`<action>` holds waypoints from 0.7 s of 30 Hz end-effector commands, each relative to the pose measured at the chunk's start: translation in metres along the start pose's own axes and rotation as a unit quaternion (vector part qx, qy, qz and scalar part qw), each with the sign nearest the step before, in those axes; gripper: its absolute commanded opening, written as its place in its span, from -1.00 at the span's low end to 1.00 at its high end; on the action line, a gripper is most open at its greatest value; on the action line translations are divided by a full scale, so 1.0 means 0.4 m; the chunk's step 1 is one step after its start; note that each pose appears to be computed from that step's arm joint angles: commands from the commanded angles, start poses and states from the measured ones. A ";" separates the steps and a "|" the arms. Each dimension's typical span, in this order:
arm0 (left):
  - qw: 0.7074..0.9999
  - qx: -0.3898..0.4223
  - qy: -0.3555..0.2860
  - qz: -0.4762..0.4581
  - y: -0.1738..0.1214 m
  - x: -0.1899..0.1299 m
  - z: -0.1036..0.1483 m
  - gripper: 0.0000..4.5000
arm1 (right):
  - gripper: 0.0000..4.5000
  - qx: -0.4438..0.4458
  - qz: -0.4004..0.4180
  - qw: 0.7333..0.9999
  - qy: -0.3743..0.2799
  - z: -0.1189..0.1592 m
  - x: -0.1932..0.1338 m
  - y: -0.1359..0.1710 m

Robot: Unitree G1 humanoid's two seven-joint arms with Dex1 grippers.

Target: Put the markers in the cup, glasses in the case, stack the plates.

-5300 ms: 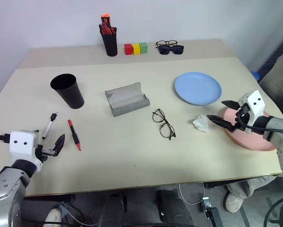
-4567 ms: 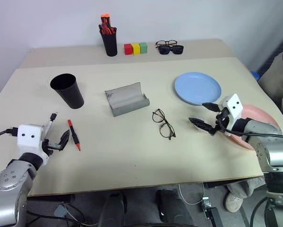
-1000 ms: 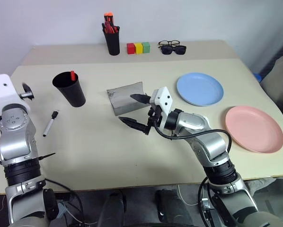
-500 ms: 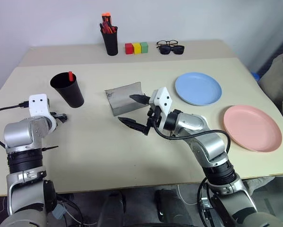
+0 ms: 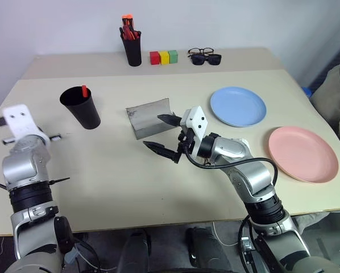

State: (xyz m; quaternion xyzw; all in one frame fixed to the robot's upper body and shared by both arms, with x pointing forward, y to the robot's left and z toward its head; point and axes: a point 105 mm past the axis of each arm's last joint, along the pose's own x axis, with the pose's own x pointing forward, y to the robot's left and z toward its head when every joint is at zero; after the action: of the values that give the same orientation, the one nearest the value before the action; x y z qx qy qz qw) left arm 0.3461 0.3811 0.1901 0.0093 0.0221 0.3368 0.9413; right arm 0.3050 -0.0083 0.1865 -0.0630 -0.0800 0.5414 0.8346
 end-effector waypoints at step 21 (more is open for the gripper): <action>0.950 0.018 -0.263 -0.168 -0.303 -0.042 0.191 -0.97 | 1.00 -0.024 -0.005 0.999 -0.030 0.044 0.007 -0.001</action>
State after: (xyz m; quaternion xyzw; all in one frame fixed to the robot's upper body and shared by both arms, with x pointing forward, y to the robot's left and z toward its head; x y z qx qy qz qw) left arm 0.4180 0.2723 0.2563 0.1057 -0.2002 0.1495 0.9625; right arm 0.3084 -0.0054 0.1898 -0.0628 -0.0863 0.5379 0.8362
